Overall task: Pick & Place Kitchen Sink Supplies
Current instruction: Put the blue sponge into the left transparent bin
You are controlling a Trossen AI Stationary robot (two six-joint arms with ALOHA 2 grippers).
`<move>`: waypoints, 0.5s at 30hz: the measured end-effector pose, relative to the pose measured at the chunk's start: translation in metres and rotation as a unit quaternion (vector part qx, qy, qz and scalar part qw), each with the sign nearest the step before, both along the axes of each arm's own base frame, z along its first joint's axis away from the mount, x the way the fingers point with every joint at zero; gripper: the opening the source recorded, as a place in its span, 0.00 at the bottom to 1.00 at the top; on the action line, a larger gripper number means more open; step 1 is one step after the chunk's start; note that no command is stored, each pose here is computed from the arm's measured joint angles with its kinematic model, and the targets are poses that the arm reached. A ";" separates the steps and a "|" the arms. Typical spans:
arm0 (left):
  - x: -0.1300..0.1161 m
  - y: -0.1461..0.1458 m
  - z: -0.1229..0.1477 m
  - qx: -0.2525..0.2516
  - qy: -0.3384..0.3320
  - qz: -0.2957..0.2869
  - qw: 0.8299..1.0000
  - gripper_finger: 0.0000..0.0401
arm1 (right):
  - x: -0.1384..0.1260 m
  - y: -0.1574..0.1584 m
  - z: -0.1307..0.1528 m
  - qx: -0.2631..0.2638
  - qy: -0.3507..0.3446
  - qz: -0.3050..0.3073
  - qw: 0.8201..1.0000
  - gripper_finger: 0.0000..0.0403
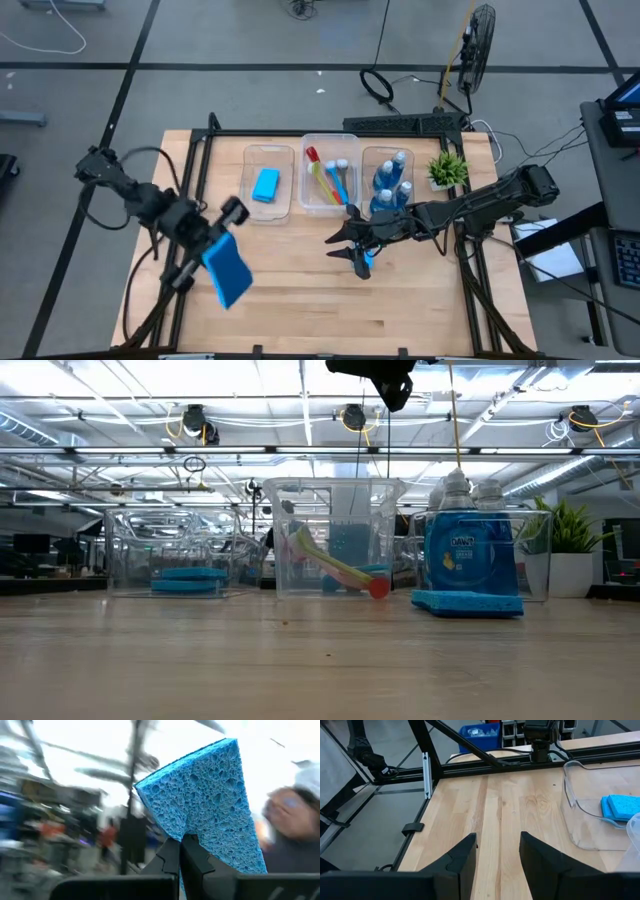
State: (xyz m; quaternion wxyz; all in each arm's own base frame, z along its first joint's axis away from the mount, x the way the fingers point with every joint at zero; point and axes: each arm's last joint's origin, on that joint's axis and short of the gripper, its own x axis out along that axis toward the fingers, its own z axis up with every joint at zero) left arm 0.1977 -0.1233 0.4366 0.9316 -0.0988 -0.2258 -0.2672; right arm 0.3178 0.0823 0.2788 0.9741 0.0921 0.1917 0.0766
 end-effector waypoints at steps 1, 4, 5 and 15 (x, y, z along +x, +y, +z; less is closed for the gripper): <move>-0.001 0.002 0.003 -0.020 -0.008 0.024 0.999 0.00 | 0.000 0.000 0.000 0.000 0.000 0.000 1.000 0.33; -0.002 0.012 0.008 -0.098 0.002 0.139 0.985 0.00 | 0.000 0.000 0.000 0.001 0.000 0.000 1.000 0.33; -0.002 0.016 0.008 -0.124 0.017 0.185 0.975 0.00 | 0.000 0.000 0.000 0.001 0.000 0.000 1.000 0.33; -0.024 0.047 -0.002 -0.188 0.180 0.600 0.756 0.00 | 0.000 0.000 0.000 0.001 0.000 0.000 1.000 0.33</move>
